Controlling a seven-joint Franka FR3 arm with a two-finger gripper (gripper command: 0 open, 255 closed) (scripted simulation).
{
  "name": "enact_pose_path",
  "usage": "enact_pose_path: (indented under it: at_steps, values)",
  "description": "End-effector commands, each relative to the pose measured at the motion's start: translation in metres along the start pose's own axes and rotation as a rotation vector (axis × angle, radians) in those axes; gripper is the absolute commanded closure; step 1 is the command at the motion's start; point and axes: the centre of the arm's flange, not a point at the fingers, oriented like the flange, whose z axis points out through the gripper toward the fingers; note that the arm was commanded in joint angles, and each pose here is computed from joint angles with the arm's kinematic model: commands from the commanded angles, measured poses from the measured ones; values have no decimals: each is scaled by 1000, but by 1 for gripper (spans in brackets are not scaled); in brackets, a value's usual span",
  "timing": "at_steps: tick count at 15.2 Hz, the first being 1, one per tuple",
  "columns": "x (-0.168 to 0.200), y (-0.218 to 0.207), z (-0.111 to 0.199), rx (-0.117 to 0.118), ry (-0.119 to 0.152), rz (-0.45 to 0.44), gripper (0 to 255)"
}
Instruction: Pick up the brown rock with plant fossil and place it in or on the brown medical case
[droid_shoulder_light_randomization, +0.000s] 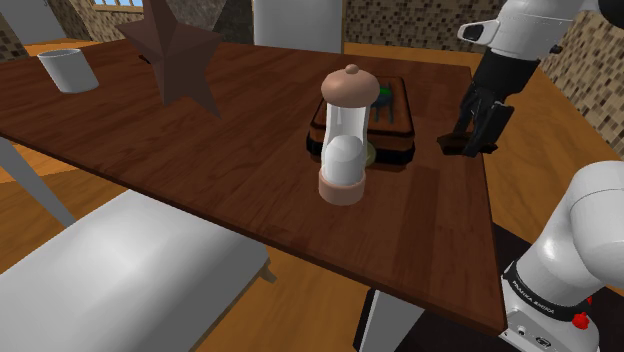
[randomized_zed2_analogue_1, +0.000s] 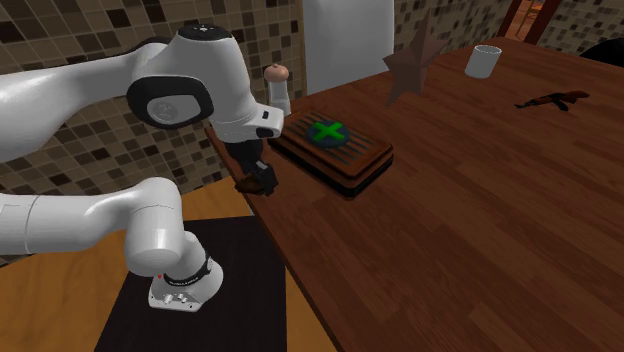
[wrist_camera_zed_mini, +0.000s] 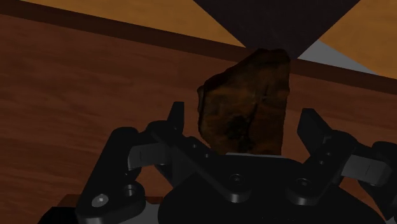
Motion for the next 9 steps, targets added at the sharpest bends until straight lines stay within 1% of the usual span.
enact_pose_path:
  at_steps: [1, 8, 9]
  values:
    - [0, 1, 6, 0, 0, -1, 0]
    - [0, 1, 6, 0, 0, -1, 0]
    - [0, 1, 6, 0, 0, -1, 255]
